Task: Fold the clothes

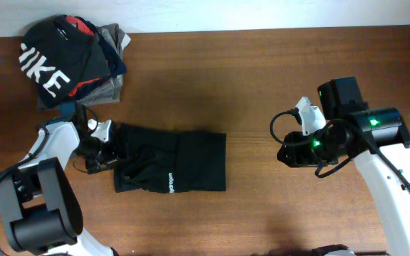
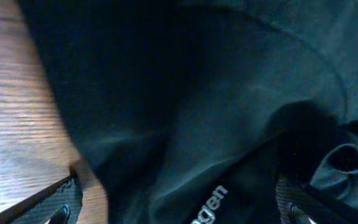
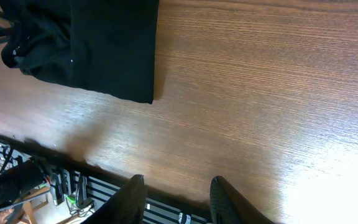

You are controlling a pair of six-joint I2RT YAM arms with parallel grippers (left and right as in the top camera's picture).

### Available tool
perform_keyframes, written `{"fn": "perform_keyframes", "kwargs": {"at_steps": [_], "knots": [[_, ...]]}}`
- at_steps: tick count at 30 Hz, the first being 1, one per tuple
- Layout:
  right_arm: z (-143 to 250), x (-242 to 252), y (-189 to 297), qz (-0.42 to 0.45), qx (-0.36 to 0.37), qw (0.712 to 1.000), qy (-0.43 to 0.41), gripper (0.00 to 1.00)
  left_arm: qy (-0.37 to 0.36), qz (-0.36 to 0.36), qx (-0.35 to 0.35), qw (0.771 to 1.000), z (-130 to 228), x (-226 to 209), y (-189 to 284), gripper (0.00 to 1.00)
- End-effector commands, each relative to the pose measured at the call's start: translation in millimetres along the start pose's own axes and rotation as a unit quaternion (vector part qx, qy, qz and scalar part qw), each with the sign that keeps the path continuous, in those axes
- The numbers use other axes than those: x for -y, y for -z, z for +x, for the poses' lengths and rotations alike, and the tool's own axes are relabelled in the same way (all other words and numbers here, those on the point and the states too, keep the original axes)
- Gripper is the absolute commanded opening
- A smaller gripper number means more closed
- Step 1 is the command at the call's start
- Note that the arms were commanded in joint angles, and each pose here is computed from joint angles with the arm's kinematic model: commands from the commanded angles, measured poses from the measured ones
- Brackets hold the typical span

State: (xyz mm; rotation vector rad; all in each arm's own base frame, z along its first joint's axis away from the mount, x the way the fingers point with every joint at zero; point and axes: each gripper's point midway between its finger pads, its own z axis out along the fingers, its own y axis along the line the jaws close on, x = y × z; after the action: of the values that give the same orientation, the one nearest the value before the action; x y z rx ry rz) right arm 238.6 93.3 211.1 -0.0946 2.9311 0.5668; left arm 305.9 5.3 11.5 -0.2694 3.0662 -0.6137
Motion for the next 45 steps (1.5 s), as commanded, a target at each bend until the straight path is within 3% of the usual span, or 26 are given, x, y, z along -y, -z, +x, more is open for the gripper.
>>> {"fn": "perform_keyframes", "kwargs": {"at_steps": [1,6,15,28,32,41,45], "knots": [[1,-1,0,-0.004,-0.001,1.0,0.002,0.39,0.0,0.024,-0.04,0.999,23,-2,-27,0.99],[2,-1,0,-0.004,-0.001,1.0,0.001,0.39,-0.009,0.024,-0.031,0.999,19,-2,-27,0.94],[2,-1,0,-0.004,-0.001,1.0,0.001,0.39,-0.065,0.087,-0.03,0.994,22,19,-25,0.93],[0,-1,0,-0.005,0.002,1.0,0.003,0.39,-0.066,0.096,-0.048,0.992,29,18,-35,0.93],[0,-1,0,-0.005,0.003,1.0,0.012,0.39,-0.084,0.098,-0.056,0.99,32,15,-41,0.82],[-2,-1,0,-0.005,0.006,1.0,0.014,0.39,-0.103,0.082,-0.062,0.989,33,7,-50,0.8],[-2,-1,0,-0.005,0.006,1.0,0.014,0.4,-0.107,0.058,-0.063,0.991,31,-1,-51,0.57]]}}
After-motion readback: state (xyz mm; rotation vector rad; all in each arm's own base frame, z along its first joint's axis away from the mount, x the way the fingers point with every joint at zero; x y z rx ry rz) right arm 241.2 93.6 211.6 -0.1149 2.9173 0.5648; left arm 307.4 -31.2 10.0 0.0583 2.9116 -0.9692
